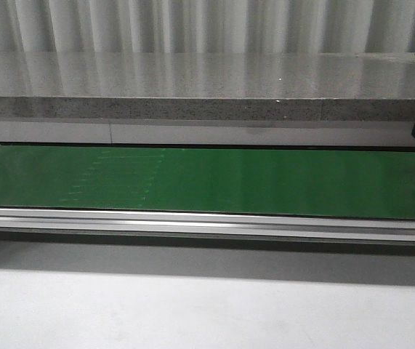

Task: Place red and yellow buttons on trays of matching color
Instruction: 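Grasp the red button at the belt's far end with the right gripper, then carry the red button into the red tray and open the right gripper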

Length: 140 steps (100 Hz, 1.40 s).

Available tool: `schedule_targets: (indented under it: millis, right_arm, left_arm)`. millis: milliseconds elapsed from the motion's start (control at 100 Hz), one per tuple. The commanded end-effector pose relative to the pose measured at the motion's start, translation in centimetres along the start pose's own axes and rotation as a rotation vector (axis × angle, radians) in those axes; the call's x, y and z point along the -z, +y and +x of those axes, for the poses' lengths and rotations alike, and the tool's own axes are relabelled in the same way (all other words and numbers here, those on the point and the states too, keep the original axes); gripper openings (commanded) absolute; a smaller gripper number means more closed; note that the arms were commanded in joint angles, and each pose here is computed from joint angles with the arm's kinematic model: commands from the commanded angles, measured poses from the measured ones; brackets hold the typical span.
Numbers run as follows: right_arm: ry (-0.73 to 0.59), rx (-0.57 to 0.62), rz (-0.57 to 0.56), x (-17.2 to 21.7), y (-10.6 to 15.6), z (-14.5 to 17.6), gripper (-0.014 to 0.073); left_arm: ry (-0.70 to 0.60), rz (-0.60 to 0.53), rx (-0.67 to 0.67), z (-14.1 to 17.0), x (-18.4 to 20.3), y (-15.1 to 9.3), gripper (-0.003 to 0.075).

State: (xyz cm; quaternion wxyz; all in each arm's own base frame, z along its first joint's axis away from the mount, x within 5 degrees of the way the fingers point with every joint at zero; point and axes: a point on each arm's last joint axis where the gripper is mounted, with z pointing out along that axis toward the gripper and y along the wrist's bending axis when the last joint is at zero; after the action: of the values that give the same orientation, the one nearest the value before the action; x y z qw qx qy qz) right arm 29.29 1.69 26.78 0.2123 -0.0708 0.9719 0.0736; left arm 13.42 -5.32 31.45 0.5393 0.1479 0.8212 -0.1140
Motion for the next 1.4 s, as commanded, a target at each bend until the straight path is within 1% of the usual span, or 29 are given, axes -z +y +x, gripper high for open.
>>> schedule_targets:
  millis: [0, 50, 70, 90, 100, 120, 150, 220, 290, 390, 550, 720, 810, 870, 960, 1090, 1210, 1390]
  right_arm:
    - [-0.103, 0.031, 0.027, 1.3, -0.1, -1.3, 0.047]
    - [-0.091, 0.035, 0.029, 1.2, -0.1, -1.2, 0.0388]
    - [-0.086, 0.036, 0.028, 1.2, -0.1, -1.2, 0.0329]
    - [-0.083, 0.036, 0.028, 1.2, -0.1, -1.2, 0.0298]
    - [-0.08, 0.036, 0.027, 1.2, -0.1, -1.1, 0.0268]
    - [-0.08, 0.036, 0.027, 1.2, -0.1, -1.2, 0.0238]
    - [-0.079, 0.035, 0.026, 1.3, -0.1, -1.2, 0.017]
    - [-0.087, 0.037, 0.027, 1.6, 0.0, -1.2, 0.0071]
    - [-0.121, 0.021, 0.034, 2.2, -0.1, -1.5, 0.0027]
    - [-0.183, -0.03, 0.053, 3.8, -0.8, -2.3, 0.0027]
    - [-0.297, -0.122, 0.108, 6.9, -3.2, -3.8, 0.0027]
    - [-0.437, -0.262, 0.214, 9.9, -7.7, -4.3, 0.0027]
    - [-0.49, -0.33, 0.276, 10.9, -10.1, -3.8, 0.0027]
    - [-0.521, -0.399, 0.326, 11.5, -12.3, -3.2, 0.0027]
    - [-0.55, -0.479, 0.38, 11.8, -14.9, -2.5, 0.0027]
    - [-0.529, -0.609, 0.418, 10.9, -18.7, -1.5, 0.0027]
    - [-0.503, -0.65, 0.433, 9.4, -21.1, -1.3, 0.0027]
    - [-0.51, -0.658, 0.445, 7.2, -23.3, -2.2, 0.0027]
  left_arm:
    - [-0.107, 0.01, 0.009, -1.5, 0.5, -0.2, -0.002]
    - [-0.107, 0.01, 0.009, -1.5, 0.5, -0.2, -0.002]
    - [-0.107, 0.01, 0.009, -1.5, 0.5, -0.2, -0.002]
    - [-0.107, 0.01, 0.009, -1.5, 0.5, -0.2, -0.002]
    - [-0.107, 0.01, 0.009, -1.5, 0.5, -0.2, -0.002]
    - [-0.107, 0.01, 0.009, -1.5, 0.5, -0.2, -0.002]
    - [-0.107, 0.01, 0.009, -1.5, 0.5, -0.2, -0.002]
    - [-0.107, 0.01, 0.009, -1.5, 0.5, -0.2, -0.002]
    - [-0.107, 0.01, 0.009, -1.5, 0.5, -0.2, -0.002]
    - [-0.107, 0.01, 0.009, -1.5, 0.5, -0.2, -0.002]
    - [-0.107, 0.01, 0.009, -1.5, 0.5, -0.2, -0.002]
    - [-0.107, 0.01, 0.009, -1.5, 0.5, -0.2, -0.002]
    - [-0.107, 0.01, 0.009, -1.5, 0.5, -0.2, -0.002]
    - [-0.107, 0.01, 0.009, -1.5, 0.5, -0.2, -0.002]
    - [-0.107, 0.01, 0.009, -1.5, 0.5, -0.2, -0.002]
    - [-0.107, 0.01, 0.009, -1.5, 0.5, -0.2, -0.002]
    - [-0.107, 0.01, 0.009, -1.5, 0.5, -0.2, -0.002]
    - [-0.107, 0.01, 0.009, -1.5, 0.5, -0.2, -0.002]
